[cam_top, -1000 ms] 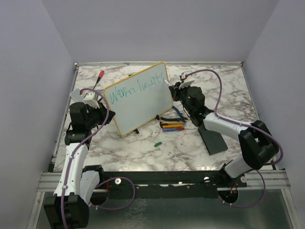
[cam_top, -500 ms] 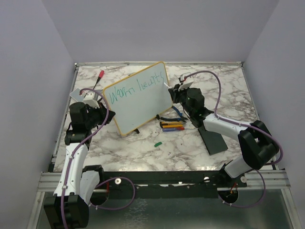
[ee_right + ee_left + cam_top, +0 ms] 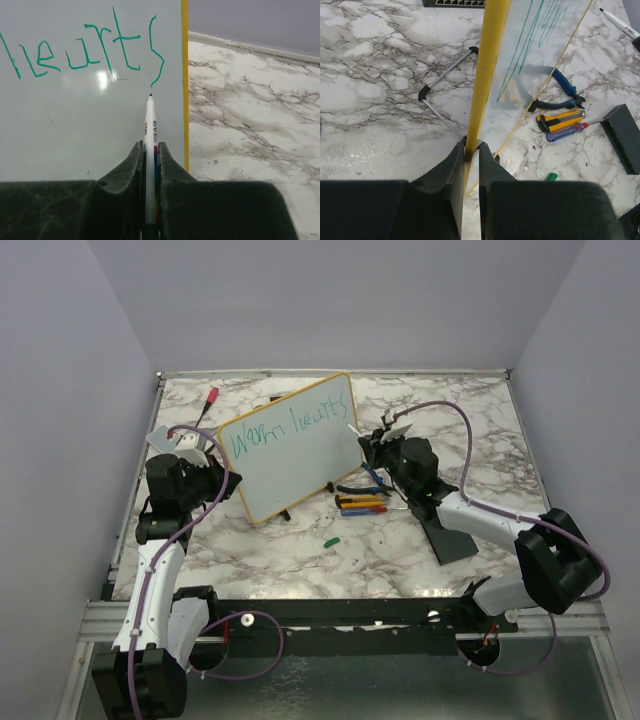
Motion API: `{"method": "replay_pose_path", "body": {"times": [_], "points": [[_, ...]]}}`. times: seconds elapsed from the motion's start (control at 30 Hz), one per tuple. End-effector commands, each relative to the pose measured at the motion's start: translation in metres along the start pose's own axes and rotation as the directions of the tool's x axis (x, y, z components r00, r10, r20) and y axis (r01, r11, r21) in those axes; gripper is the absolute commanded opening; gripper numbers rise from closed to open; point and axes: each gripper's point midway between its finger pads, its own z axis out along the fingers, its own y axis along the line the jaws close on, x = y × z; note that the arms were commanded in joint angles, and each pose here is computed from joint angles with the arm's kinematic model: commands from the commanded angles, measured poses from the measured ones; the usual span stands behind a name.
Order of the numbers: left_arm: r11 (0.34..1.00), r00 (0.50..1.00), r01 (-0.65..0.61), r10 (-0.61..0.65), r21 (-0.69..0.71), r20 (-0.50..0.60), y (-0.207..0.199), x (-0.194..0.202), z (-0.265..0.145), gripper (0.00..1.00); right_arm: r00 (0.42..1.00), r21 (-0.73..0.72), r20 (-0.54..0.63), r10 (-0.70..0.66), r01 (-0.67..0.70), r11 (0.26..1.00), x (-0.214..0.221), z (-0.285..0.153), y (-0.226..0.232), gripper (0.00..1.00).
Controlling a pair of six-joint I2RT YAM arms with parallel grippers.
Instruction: Write a sentence on the whiteboard
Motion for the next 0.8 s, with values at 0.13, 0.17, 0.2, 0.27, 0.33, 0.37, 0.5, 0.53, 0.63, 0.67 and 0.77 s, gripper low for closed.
{"method": "replay_pose_path", "body": {"times": [0.13, 0.17, 0.2, 0.27, 0.33, 0.37, 0.5, 0.53, 0.63, 0.67, 0.77], "points": [[0.999, 0.999, -0.008, 0.009, -0.041, 0.036, 0.007, -0.008, -0.001, 0.0, 0.995, -0.16, 0.102, 0.007, 0.009, 0.987, -0.036, -0.014, 0.034, 0.01], [0.999, 0.999, -0.008, 0.009, -0.04, 0.035, 0.007, -0.008, -0.001, 0.0, 0.994, -0.183, 0.107, 0.008, 0.012, 0.983, -0.039, -0.013, 0.039, 0.01], [0.999, 0.999, -0.008, 0.009, -0.04, 0.035, 0.007, -0.008, -0.001, 0.0, 0.994, -0.194, 0.112, 0.008, 0.014, 0.981, -0.042, -0.012, 0.042, 0.01], [0.999, 0.999, -0.008, 0.009, -0.04, 0.035, 0.007, -0.008, -0.001, 0.0, 0.993, -0.243, 0.114, 0.008, 0.02, 0.97, -0.047, -0.009, 0.053, 0.01], [0.999, 0.999, -0.008, 0.009, -0.04, 0.035, 0.007, -0.008, -0.001, 0.0, 0.992, -0.257, 0.125, 0.015, 0.018, 0.966, -0.052, -0.006, 0.057, 0.01], [0.999, 0.999, -0.008, 0.009, -0.042, 0.035, 0.007, -0.008, -0.001, 0.0, 0.991, -0.261, 0.13, 0.019, 0.016, 0.965, -0.054, -0.005, 0.058, 0.01], [0.999, 0.999, -0.006, 0.007, -0.04, 0.033, 0.007, -0.007, -0.001, 0.0, 0.99, -0.275, 0.139, 0.027, 0.012, 0.961, -0.059, 0.001, 0.062, 0.01], [0.999, 0.999, -0.007, 0.008, -0.041, 0.034, 0.007, -0.007, -0.001, 0.0, 0.99, -0.279, 0.138, 0.029, 0.011, 0.96, -0.059, 0.003, 0.064, 0.01], [0.999, 0.999, -0.006, 0.007, -0.042, 0.033, 0.007, -0.007, -0.001, 0.0, 0.991, -0.281, 0.132, 0.029, 0.009, 0.96, -0.057, 0.009, 0.066, 0.01], [0.999, 0.999, -0.006, 0.007, -0.042, 0.032, 0.007, -0.007, -0.001, 0.0, 0.991, -0.281, 0.131, 0.029, 0.009, 0.96, -0.056, 0.01, 0.066, 0.01], [0.999, 0.999, -0.006, 0.007, -0.042, 0.033, 0.007, -0.007, -0.001, 0.0, 0.992, -0.278, 0.126, 0.028, 0.008, 0.96, -0.055, 0.014, 0.066, 0.01]]}}
